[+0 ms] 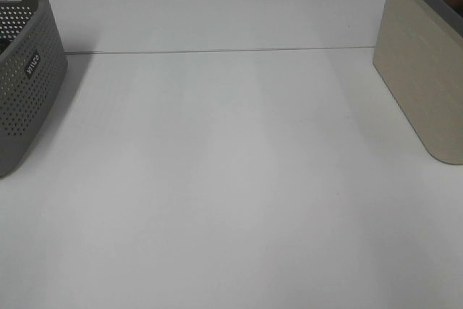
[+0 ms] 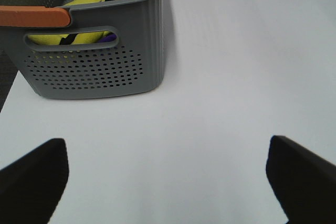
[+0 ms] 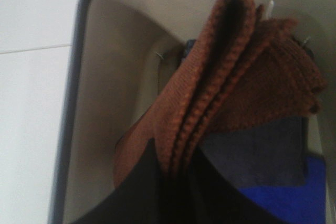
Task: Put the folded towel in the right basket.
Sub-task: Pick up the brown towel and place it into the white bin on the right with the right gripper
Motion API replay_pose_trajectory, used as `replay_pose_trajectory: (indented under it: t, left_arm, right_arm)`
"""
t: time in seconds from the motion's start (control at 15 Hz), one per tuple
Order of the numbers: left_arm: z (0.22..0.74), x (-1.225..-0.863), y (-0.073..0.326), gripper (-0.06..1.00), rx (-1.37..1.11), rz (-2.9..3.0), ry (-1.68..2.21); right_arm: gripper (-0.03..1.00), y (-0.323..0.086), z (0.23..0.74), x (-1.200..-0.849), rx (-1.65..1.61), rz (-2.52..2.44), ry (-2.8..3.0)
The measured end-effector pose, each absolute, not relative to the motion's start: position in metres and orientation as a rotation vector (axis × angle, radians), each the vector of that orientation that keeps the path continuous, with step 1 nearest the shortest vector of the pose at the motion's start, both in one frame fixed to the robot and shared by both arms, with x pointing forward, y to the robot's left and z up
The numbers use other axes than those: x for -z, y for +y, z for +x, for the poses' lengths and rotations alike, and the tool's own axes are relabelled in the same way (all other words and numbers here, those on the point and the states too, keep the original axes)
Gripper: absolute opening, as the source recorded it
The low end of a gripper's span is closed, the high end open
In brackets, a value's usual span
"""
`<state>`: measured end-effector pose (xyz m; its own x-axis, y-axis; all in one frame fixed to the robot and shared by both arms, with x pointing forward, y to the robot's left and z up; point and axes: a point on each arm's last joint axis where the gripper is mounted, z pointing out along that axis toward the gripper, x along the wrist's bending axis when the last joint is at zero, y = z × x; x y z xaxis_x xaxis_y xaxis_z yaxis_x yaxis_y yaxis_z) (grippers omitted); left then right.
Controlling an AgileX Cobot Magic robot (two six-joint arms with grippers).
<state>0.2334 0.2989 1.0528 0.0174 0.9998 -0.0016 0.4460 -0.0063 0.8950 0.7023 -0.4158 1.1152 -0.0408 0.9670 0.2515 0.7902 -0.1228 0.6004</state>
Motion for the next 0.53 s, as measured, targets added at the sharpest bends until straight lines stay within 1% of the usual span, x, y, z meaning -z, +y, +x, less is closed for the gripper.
replay_pose_trajectory:
  t: [0.13, 0.33, 0.4, 0.47, 0.53]
  left_arm:
    - [0.233, -1.053, 0.299, 0.97, -0.943, 1.551, 1.526]
    - [0.233, -1.053, 0.299, 0.97, -0.943, 1.551, 1.526]
    - [0.233, -1.053, 0.299, 0.97, -0.943, 1.551, 1.526]
    - [0.233, -1.053, 0.299, 0.97, -0.943, 1.551, 1.526]
    - [0.233, -1.053, 0.299, 0.97, -0.943, 1.551, 1.526]
  right_arm:
    - [0.06, -0.423, 0.707, -1.099, -0.824, 2.009, 1.865]
    - [0.06, -0.424, 0.708, -1.083, -0.794, 2.055, 1.884]
    - [0.13, -0.424, 0.708, -1.072, -0.778, 2.09, 1.901]
    - [0.23, -0.424, 0.708, -1.069, -0.773, 2.106, 1.902]
    - [0.23, -0.424, 0.708, -1.069, -0.773, 2.106, 1.902]
